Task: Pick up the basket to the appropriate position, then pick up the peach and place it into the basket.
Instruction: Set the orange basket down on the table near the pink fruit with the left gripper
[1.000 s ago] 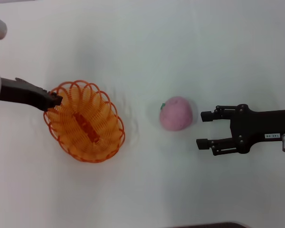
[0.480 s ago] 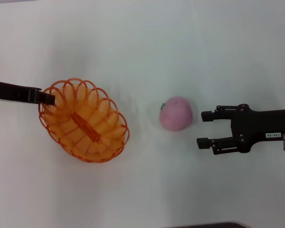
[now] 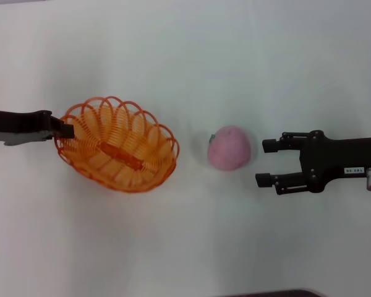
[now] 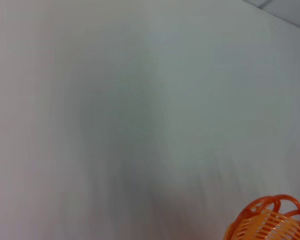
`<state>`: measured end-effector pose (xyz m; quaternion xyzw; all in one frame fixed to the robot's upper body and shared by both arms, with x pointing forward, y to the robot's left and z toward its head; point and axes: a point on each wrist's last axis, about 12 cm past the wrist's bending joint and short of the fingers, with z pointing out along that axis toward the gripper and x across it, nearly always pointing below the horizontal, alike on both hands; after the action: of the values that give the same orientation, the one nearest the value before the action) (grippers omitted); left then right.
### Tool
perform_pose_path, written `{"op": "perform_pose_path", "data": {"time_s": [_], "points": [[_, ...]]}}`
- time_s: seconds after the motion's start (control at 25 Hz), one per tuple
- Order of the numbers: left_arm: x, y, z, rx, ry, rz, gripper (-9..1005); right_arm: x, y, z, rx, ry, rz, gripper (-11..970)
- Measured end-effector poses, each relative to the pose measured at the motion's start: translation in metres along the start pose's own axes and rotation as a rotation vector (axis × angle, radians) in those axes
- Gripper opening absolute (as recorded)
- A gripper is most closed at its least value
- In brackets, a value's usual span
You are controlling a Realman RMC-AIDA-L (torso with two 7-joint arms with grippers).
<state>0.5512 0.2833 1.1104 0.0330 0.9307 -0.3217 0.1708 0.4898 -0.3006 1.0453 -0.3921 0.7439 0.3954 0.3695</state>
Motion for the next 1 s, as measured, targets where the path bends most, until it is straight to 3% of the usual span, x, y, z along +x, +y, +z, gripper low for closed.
{"op": "perform_pose_path", "data": {"time_s": [0.2,0.64,1.0], "points": [[0.013,0.007,0.009,-0.01,-0.063,-0.088,69,0.001,-0.002,0.0,0.042,-0.035,0.021,851],[0.027,0.012,0.021,0.003,-0.245,-0.177,68,-0.003,-0.007,-0.007,0.102,-0.091,0.027,851],[0.043,0.01,0.036,0.01,-0.277,-0.223,68,-0.004,-0.009,-0.011,0.134,-0.119,0.037,851]]}}
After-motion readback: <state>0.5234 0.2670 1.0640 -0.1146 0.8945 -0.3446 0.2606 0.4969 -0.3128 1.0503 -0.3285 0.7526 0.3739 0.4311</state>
